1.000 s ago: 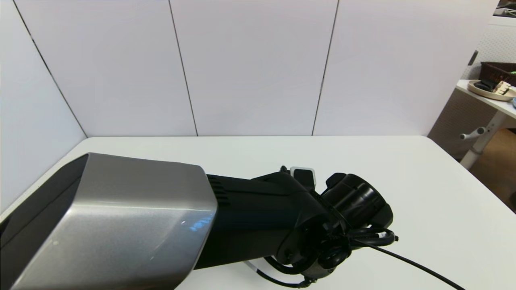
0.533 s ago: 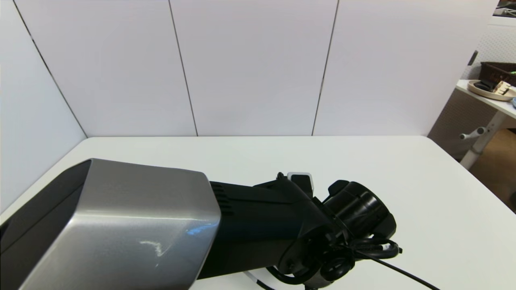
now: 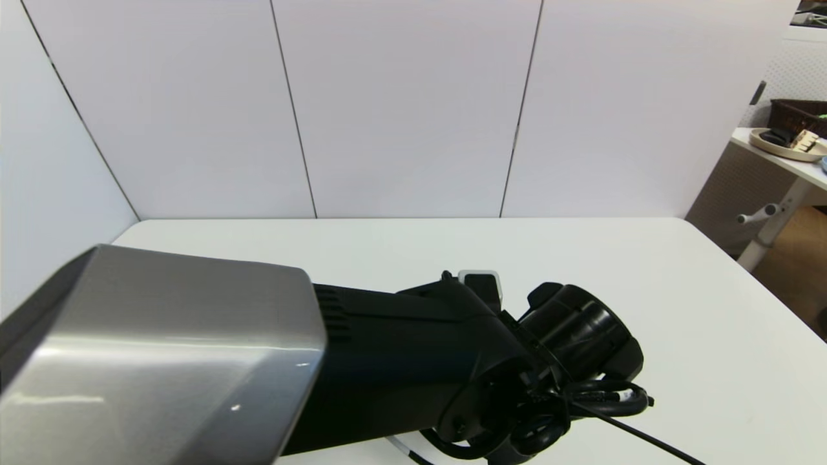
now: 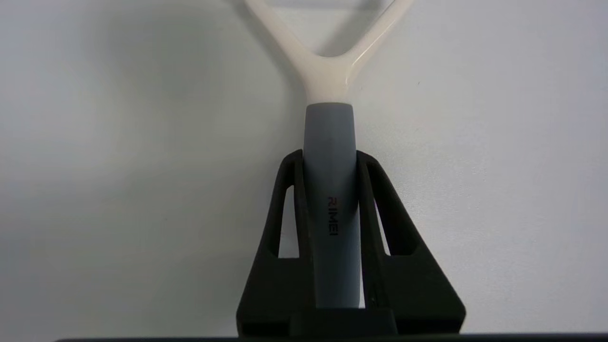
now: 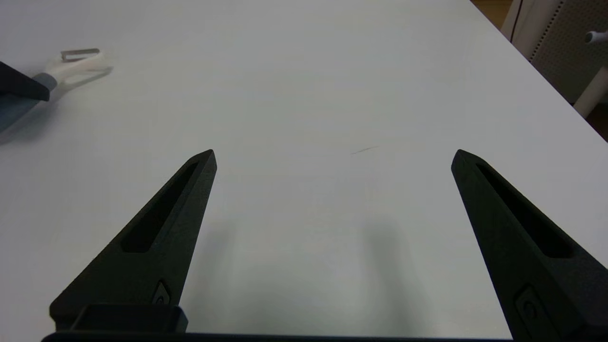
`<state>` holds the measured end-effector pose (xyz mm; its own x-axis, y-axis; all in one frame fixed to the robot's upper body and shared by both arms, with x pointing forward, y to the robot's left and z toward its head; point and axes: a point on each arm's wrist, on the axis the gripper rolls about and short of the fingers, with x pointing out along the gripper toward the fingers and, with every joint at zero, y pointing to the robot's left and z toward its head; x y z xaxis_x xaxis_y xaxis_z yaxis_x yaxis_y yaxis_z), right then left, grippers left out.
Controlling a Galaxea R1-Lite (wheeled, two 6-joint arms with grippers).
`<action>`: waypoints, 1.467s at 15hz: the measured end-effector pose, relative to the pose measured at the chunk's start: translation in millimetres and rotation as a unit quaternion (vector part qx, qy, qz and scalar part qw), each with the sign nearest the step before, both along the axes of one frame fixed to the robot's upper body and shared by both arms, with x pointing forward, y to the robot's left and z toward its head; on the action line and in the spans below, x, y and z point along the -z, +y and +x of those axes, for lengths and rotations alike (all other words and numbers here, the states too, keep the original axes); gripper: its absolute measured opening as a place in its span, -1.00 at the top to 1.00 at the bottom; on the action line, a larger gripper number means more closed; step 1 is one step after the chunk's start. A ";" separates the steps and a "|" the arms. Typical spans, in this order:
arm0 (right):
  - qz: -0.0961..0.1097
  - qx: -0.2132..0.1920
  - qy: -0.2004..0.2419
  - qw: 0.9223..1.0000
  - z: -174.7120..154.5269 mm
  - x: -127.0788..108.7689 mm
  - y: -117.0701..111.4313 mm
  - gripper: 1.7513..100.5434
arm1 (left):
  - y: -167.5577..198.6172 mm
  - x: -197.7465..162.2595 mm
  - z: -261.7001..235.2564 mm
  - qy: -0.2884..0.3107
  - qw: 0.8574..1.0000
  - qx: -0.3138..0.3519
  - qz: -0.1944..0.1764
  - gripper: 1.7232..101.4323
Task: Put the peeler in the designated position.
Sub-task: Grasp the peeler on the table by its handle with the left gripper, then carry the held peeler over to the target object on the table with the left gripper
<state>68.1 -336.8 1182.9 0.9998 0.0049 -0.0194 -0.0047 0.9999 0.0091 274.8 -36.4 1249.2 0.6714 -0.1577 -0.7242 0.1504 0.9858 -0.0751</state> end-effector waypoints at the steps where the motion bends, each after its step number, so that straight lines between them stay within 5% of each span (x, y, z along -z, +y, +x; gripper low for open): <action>1: 0.000 0.000 0.000 1.000 0.0 0.0 0.0 -0.95 | 4.2 -10.7 -0.5 -0.011 1.000 0.002 -0.004 0.68; 5: 0.000 0.000 0.000 1.000 0.0 -0.1 0.0 -0.95 | 47.4 -74.3 5.1 -0.059 0.998 -0.009 -0.016 0.68; 8: 0.000 0.000 0.000 1.000 0.0 -0.1 0.0 -0.95 | 113.6 -127.6 18.8 -0.094 0.995 -0.038 0.002 0.68; 11: 0.000 0.000 0.000 1.000 0.0 0.0 0.0 -0.95 | 204.2 -174.0 44.1 -0.151 0.982 -0.091 0.067 0.68; 15: 0.000 0.000 -0.001 1.000 0.0 -0.1 0.0 -0.95 | 308.5 -230.8 52.1 -0.248 0.939 -0.129 0.201 0.68; 19: 0.000 0.000 0.000 1.000 0.0 -0.1 0.0 -0.95 | 344.9 -268.9 49.3 -0.311 0.895 0.039 0.318 0.68; 22: 0.000 0.000 0.000 1.000 0.0 0.0 0.0 -0.95 | 347.7 -262.4 65.5 -0.317 0.852 0.196 0.366 0.68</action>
<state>68.1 -336.8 1182.9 0.9998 0.0049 -0.0191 -0.0047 0.9999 0.0091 340.2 311.2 1511.6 0.9641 -0.1217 -0.2361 0.2611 0.5971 0.7585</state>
